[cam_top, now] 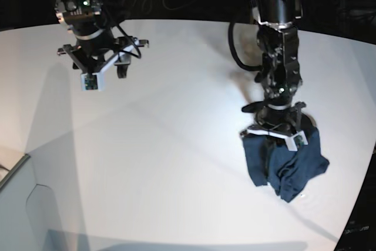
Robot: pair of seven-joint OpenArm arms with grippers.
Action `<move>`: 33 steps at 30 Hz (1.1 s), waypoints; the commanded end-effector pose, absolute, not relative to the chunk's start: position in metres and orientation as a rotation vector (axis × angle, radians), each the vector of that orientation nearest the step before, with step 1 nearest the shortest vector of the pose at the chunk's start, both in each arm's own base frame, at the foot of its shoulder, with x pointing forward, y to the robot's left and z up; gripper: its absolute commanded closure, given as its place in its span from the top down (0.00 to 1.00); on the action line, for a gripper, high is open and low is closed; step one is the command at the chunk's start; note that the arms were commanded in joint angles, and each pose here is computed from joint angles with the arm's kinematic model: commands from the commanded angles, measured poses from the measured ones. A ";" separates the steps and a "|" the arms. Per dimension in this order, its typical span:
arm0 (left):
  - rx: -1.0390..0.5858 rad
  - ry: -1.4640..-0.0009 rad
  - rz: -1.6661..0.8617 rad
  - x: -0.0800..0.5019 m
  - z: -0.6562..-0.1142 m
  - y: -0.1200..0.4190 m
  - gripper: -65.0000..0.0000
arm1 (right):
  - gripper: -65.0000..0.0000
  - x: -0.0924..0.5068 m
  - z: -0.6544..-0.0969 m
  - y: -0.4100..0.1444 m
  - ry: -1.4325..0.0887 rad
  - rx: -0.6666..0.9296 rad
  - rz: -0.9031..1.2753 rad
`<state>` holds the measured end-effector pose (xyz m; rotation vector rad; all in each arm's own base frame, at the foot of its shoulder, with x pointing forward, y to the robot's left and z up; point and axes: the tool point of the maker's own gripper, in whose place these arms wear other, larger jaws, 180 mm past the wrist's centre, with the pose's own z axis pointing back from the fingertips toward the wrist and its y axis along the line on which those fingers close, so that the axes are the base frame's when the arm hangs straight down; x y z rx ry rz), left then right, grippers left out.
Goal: Layout the t-shirt on the table in an organized manner, then fold the t-shirt properly
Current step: 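Drag the grasped t-shirt with the left gripper toward the table center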
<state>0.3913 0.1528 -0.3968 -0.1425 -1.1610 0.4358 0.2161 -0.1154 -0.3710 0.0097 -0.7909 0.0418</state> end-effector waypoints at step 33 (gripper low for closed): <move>-0.260 -1.310 0.120 0.380 -0.322 0.079 0.82 | 0.47 0.225 -0.360 -0.121 -0.841 -0.007 0.062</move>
